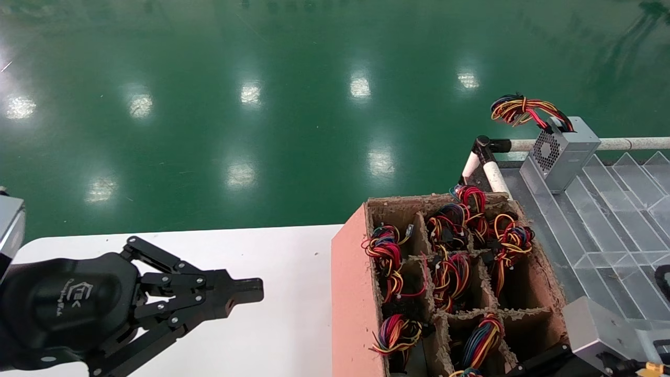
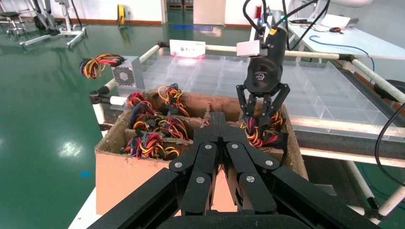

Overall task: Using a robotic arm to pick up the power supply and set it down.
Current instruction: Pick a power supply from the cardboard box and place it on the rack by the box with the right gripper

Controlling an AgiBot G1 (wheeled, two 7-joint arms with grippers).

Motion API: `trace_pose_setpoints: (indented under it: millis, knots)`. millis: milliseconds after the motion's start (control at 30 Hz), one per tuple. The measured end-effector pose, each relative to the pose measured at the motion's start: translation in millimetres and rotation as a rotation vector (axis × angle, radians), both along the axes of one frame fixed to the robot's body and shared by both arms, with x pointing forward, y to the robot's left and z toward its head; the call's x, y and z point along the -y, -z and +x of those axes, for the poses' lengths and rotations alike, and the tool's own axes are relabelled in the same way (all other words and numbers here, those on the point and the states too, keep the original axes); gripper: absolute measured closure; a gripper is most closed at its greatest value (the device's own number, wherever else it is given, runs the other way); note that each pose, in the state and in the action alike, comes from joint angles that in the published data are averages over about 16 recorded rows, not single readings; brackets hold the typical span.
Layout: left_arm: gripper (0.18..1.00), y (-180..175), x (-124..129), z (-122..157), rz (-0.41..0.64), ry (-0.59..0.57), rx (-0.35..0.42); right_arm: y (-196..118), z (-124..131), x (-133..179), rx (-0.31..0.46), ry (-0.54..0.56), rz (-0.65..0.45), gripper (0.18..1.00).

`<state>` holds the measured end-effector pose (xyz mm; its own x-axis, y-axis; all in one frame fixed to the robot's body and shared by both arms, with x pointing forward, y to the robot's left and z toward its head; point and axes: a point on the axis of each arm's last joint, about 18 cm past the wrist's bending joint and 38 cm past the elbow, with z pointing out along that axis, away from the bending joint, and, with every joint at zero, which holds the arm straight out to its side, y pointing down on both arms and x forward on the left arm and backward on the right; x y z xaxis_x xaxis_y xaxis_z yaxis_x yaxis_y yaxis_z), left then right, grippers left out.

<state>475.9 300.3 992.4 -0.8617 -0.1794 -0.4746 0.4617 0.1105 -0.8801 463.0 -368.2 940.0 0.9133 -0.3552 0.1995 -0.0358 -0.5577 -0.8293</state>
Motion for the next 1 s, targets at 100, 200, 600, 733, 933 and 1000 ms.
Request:
trace_pose_setpoints:
  millis: [100,200,600,733,933,1000]
  knots:
    - [0.993,0,0,0,0.000,0.000,0.000,-8,-5,0,0.008,-0.010,0.025,0.886]
    - [0.993,0,0,0,0.000,0.000,0.000,-20,-12,1,0.026,-0.020,0.059,0.889]
    - [0.993,0,0,0,0.000,0.000,0.000,-88,-42,14,0.222,-0.021,0.182,0.898]
    - [0.993,0,0,0,0.000,0.000,0.000,-111,-49,20,0.314,-0.005,0.187,0.900]
    - [0.993,0,0,0,0.000,0.000,0.000,-141,-55,26,0.446,0.027,0.171,0.901]
    - [0.993,0,0,0,0.000,0.000,0.000,-151,-55,28,0.488,0.038,0.165,0.901]
